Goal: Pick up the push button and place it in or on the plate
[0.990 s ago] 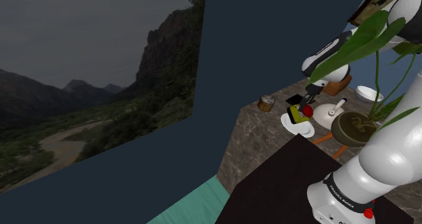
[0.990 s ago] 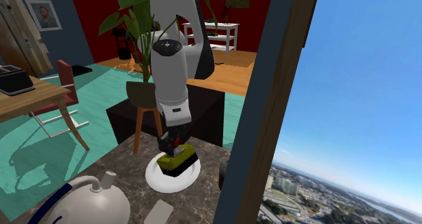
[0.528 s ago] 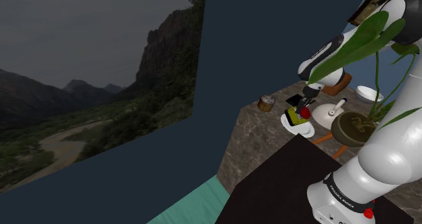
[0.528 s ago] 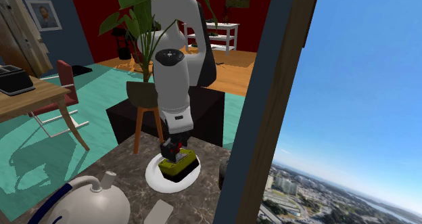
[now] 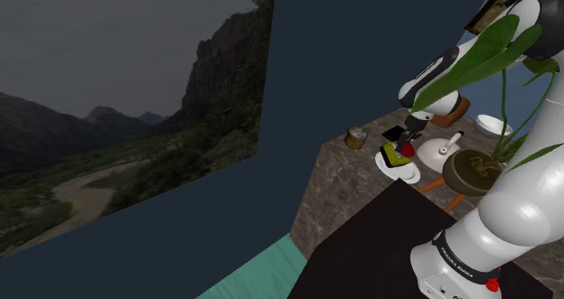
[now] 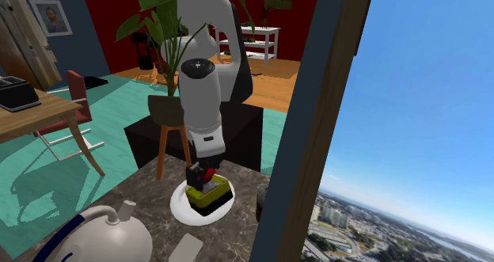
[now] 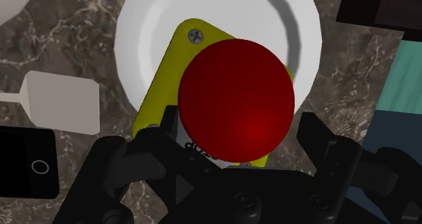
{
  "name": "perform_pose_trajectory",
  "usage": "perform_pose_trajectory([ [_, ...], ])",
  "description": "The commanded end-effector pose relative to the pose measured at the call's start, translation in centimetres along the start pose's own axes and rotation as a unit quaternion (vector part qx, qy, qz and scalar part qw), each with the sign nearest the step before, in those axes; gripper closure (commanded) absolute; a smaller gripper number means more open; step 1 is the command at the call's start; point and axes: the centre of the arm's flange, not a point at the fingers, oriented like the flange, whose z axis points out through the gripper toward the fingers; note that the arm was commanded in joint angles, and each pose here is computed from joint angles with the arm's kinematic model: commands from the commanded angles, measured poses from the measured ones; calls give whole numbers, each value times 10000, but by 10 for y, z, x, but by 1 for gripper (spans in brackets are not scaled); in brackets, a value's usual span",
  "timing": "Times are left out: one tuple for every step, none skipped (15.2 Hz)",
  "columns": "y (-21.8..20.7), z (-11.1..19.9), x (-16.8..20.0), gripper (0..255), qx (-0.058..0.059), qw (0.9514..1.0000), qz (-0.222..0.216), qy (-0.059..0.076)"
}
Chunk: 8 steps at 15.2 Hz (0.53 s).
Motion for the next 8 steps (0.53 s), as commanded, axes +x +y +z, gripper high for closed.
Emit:
perform_pose_trajectory([
  [0, 0, 0, 0, 6, 10000, 5, -8],
  [0, 0, -1, 0, 6, 10000, 5, -8],
  [-1, 4, -3, 0, 4, 10000, 4, -8],
  [-1, -9, -3, 0, 4, 10000, 4, -8],
  [-1, -23, -3, 0, 4, 10000, 4, -8],
  [-1, -36, -3, 0, 4, 10000, 4, -8],
  [-1, -46, -3, 0, 4, 10000, 4, -8],
  [-1, -46, -3, 0, 4, 10000, 4, -8],
])
